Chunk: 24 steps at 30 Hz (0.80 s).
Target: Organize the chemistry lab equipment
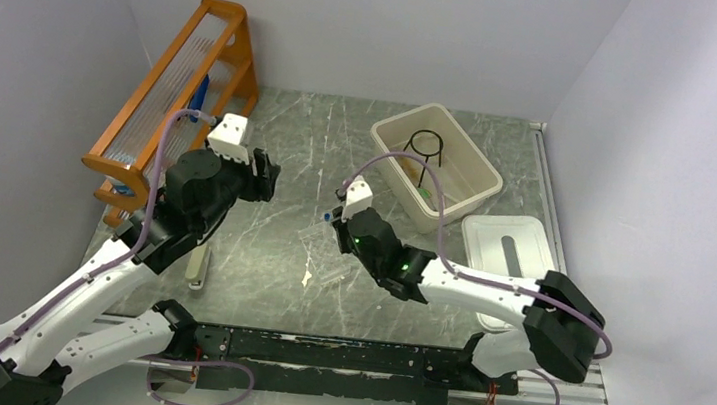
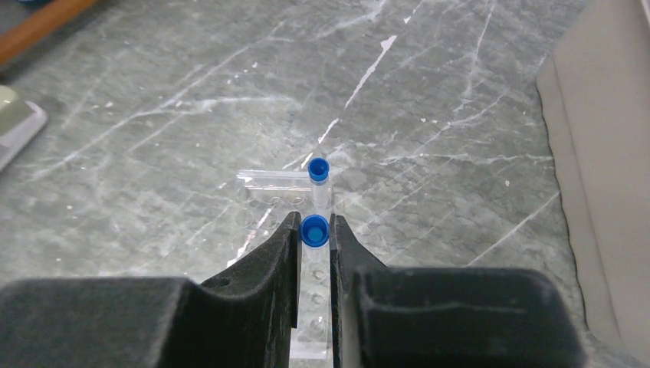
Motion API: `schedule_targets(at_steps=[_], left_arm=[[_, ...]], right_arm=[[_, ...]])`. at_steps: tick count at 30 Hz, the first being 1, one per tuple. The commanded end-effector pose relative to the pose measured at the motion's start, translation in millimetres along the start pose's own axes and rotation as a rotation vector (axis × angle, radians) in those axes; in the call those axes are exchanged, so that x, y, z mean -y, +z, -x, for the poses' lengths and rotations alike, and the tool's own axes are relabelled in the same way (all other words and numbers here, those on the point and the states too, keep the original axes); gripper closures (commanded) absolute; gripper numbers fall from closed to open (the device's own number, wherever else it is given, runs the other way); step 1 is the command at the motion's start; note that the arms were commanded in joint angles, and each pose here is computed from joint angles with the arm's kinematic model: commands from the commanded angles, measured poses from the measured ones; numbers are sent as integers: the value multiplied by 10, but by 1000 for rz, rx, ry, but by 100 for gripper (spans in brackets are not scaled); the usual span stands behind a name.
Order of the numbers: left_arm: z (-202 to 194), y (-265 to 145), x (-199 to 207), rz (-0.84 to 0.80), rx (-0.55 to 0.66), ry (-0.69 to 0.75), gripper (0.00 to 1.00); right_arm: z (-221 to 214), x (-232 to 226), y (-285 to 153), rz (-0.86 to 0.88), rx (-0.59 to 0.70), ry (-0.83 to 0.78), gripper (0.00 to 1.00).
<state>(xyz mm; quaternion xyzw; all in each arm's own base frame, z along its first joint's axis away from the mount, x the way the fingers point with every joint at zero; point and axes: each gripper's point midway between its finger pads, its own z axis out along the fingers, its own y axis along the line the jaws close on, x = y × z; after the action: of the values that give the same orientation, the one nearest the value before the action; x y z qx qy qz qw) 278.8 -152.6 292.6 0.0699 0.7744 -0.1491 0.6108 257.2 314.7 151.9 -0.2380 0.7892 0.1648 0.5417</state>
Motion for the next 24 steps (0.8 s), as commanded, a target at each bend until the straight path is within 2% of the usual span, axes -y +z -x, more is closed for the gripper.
schedule_targets(at_steps=[1, 10, 24], left_arm=[[10, -28, -69, 40, 15, -17, 35], [-109, 44, -55, 46, -38, -9, 36], [-140, 60, -60, 49, -41, -10, 36]], right_arm=[[65, 33, 124, -52, 89, 8, 93], [-100, -67, 241, -2, 118, 26, 94], [-309, -3, 379, -48, 111, -28, 94]])
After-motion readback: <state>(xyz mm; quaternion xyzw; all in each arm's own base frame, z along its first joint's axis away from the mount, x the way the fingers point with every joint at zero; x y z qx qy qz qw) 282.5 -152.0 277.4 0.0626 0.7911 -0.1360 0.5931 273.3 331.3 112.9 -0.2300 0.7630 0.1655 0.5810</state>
